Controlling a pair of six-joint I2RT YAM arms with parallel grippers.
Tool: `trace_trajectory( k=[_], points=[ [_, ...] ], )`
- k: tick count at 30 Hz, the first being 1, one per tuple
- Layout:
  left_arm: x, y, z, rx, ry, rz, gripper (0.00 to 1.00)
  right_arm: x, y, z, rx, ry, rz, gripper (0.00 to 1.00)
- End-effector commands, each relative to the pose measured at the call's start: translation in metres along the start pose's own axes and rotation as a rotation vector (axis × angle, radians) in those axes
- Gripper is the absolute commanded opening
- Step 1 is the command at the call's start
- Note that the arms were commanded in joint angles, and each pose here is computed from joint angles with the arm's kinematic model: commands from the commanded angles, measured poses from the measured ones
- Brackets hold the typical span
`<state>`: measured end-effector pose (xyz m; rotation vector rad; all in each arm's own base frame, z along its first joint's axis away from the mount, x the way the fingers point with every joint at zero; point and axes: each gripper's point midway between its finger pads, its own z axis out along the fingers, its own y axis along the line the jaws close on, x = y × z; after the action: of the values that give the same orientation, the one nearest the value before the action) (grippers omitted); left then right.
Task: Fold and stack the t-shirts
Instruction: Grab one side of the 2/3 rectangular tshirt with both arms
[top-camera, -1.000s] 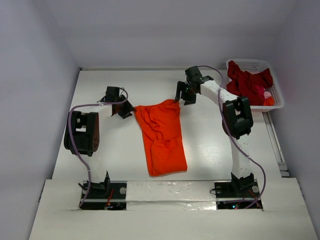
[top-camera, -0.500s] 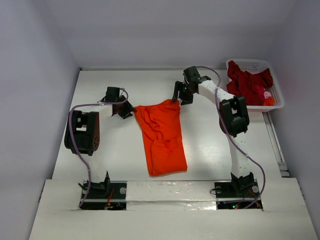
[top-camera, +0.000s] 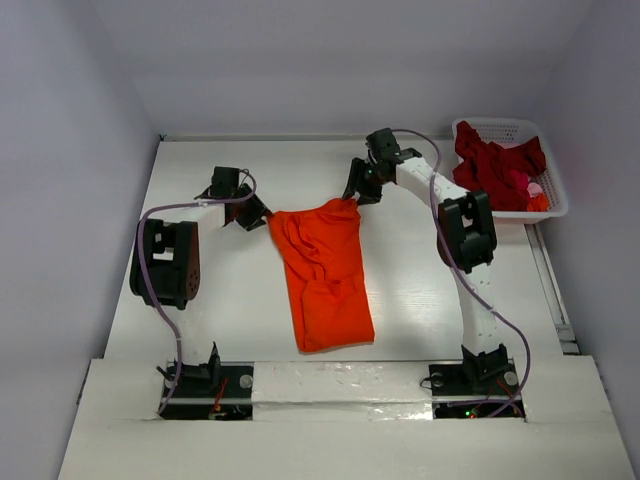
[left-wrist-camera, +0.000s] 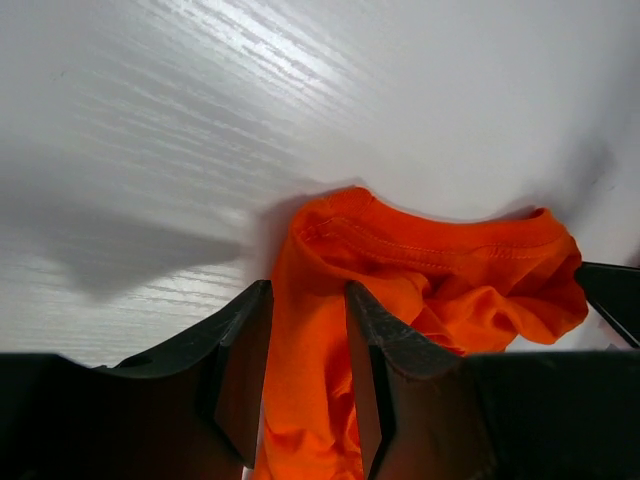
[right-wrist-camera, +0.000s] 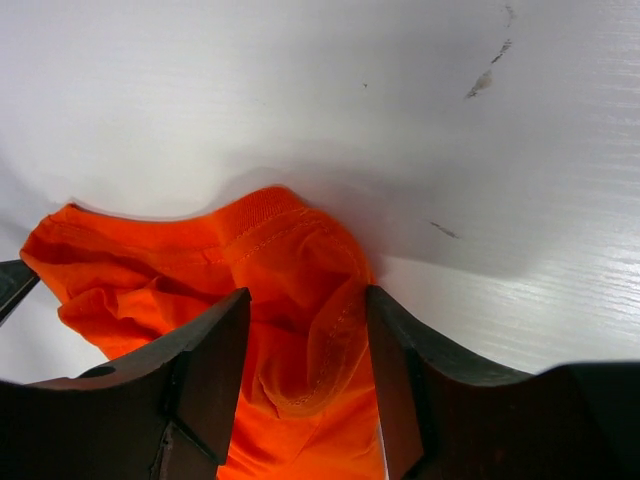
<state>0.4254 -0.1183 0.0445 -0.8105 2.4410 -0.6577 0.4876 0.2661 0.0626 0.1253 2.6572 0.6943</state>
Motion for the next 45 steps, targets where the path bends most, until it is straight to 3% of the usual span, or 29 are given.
trace_trajectory(
  k=[1,20,26,27,29,35,37,45],
  points=[
    [-0.016,-0.016,-0.008,0.028,-0.026,0.006,0.32,-0.003,0.004,0.002,-0.005,0.012,0.039,0.55],
    [-0.022,-0.022,-0.012,0.021,-0.030,0.014,0.31,0.013,0.008,-0.009,-0.024,0.051,0.104,0.57],
    [-0.024,-0.025,-0.014,0.025,-0.034,0.017,0.31,0.014,0.007,-0.010,-0.021,0.051,0.106,0.33],
    [-0.024,-0.025,-0.014,0.025,-0.034,0.017,0.31,0.014,0.007,-0.010,-0.020,0.049,0.107,0.23],
    [-0.023,-0.024,-0.013,0.025,-0.032,0.017,0.31,0.014,0.006,-0.010,-0.013,0.049,0.107,0.12],
    [-0.019,-0.018,-0.008,0.019,-0.024,0.010,0.31,0.015,0.004,-0.009,-0.008,0.051,0.099,0.07],
    [-0.017,-0.018,-0.006,0.027,-0.019,0.003,0.31,0.015,0.004,-0.009,-0.009,0.052,0.101,0.00],
    [-0.004,-0.010,0.006,0.039,0.024,-0.019,0.24,0.014,0.005,-0.010,-0.012,0.051,0.096,0.00]
  ],
)
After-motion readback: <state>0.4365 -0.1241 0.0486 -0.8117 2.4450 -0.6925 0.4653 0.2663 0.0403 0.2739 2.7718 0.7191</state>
